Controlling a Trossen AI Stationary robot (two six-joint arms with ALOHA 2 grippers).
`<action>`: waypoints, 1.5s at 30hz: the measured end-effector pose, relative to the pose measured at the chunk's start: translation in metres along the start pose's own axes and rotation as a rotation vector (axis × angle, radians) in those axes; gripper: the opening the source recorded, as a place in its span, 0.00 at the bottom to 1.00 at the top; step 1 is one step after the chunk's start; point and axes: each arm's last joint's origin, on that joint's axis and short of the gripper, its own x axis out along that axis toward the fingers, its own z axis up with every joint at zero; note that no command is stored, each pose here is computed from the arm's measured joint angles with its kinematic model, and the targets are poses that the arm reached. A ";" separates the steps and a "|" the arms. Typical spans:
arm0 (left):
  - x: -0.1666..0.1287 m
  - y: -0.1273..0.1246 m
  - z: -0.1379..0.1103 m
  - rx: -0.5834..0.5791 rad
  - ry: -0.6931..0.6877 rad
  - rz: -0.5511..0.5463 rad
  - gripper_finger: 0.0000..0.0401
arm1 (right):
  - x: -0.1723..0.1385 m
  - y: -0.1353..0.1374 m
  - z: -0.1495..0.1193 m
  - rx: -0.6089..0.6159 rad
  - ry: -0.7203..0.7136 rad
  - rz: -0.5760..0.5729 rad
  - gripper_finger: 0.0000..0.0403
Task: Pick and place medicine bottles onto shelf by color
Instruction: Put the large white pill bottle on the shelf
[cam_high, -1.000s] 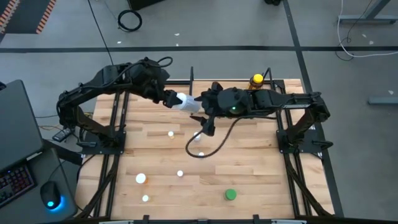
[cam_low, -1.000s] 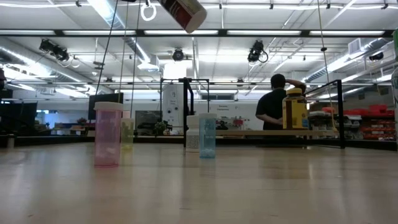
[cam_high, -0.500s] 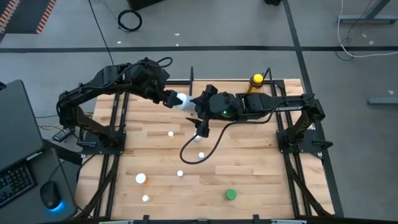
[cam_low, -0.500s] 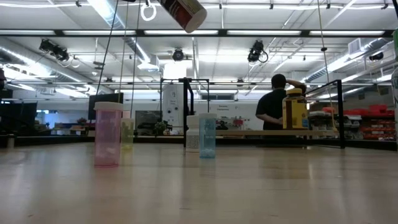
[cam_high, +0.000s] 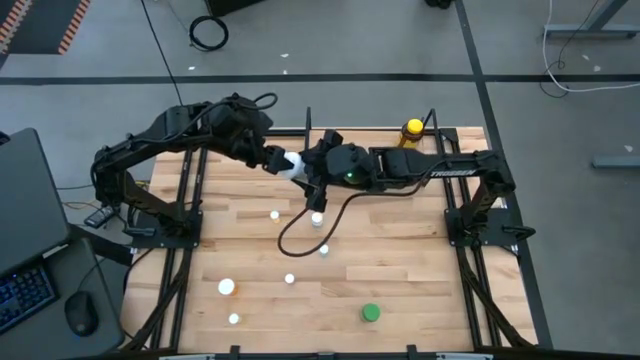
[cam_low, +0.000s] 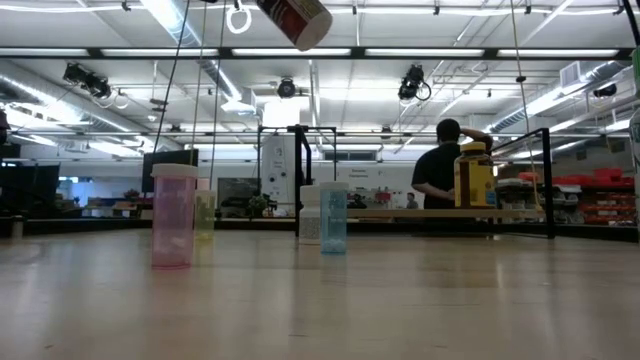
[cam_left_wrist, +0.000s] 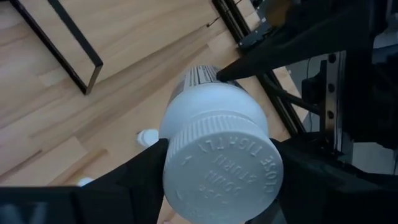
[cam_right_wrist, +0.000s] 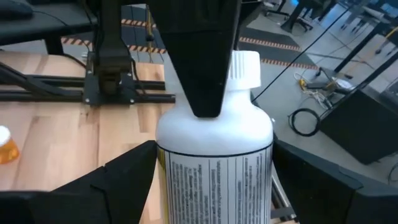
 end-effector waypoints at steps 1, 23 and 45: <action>0.000 0.000 0.000 0.000 0.000 0.000 0.64 | 0.001 0.000 0.000 -0.006 0.000 -0.003 0.81; 0.000 -0.002 -0.001 0.008 0.024 -0.028 0.61 | 0.008 -0.004 -0.002 -0.021 0.005 -0.008 0.81; 0.000 -0.009 -0.009 -0.018 0.086 -0.082 0.63 | 0.007 -0.001 -0.002 0.014 -0.003 0.050 0.81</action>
